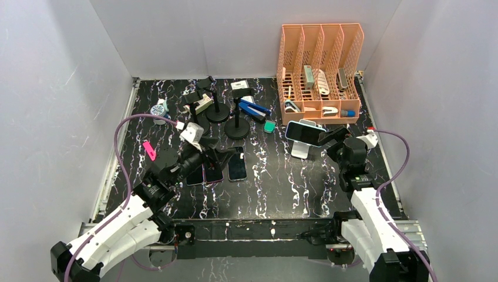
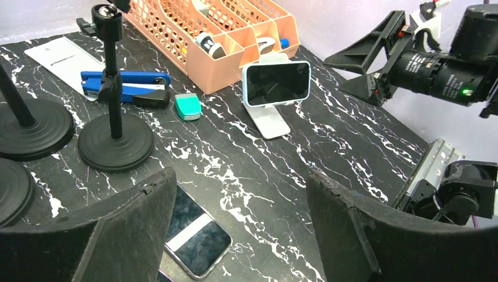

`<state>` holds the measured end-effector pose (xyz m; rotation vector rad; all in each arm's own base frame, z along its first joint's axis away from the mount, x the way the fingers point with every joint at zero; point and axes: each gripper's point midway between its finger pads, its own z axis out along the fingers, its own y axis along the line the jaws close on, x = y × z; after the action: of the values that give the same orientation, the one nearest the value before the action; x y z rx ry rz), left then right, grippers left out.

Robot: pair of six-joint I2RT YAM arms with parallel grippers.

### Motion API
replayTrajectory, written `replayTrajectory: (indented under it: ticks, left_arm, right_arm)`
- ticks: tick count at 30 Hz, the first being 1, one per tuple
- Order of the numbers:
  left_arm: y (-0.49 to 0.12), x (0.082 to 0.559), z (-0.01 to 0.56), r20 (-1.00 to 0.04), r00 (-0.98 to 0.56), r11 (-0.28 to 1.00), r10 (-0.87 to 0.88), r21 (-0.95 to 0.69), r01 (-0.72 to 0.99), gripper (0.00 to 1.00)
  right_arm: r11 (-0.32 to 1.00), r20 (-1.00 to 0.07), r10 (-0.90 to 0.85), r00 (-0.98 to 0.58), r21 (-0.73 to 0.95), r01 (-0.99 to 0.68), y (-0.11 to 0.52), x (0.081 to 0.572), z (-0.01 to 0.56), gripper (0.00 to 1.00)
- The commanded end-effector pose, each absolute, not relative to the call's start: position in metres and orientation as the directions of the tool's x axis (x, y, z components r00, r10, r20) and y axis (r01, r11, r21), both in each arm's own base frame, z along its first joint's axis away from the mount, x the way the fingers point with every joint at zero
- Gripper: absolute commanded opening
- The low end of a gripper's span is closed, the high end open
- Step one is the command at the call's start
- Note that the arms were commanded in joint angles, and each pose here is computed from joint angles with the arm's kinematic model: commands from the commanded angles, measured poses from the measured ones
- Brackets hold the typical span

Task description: Remove the phone from the phone stand

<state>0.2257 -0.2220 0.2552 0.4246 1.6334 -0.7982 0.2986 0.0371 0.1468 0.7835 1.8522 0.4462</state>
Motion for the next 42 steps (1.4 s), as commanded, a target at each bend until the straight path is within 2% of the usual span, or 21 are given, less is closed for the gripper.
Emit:
replayTrajectory:
  ticks: [1,3,6,12,24,31,42]
  left_arm:
    - [-0.223,0.222,0.257,-0.972,-0.195,0.701,-0.133,-0.231,0.674,0.77]
    - [-0.225,0.221,0.256,-0.972,-0.198,0.697,-0.126,-0.229,0.68,0.77]
    - [-0.226,0.22,0.254,-0.973,-0.2,0.696,-0.118,-0.225,0.682,0.77]
    - [-0.225,0.219,0.252,-0.976,-0.195,0.706,-0.099,-0.207,0.677,0.77]
    - [-0.223,0.218,0.25,-0.981,-0.18,0.724,-0.074,-0.177,0.667,0.77]
    - [-0.225,0.219,0.246,-0.98,-0.187,0.725,-0.062,-0.173,0.667,0.77]
    - [-0.227,0.22,0.244,-0.981,-0.189,0.721,-0.046,-0.164,0.674,0.77]
  right_arm:
    - [0.618,-0.649,0.761,-0.022,0.714,0.329,0.013,0.309,0.165,0.99]
    - [0.617,-0.644,0.765,0.005,0.735,0.282,0.013,0.306,0.164,0.98]
    - [0.644,-0.645,0.762,-0.059,0.744,0.18,0.03,0.301,0.163,0.98]
    - [0.653,-0.642,0.757,-0.126,0.752,0.092,0.045,0.3,0.159,0.99]
    - [0.586,-0.577,0.796,-0.181,0.81,-0.006,0.046,0.314,0.155,0.99]
    - [0.557,-0.547,0.815,-0.19,0.831,-0.003,0.047,0.316,0.139,0.98]
    - [0.575,-0.569,0.792,-0.22,0.817,-0.042,0.053,0.319,0.133,0.97]
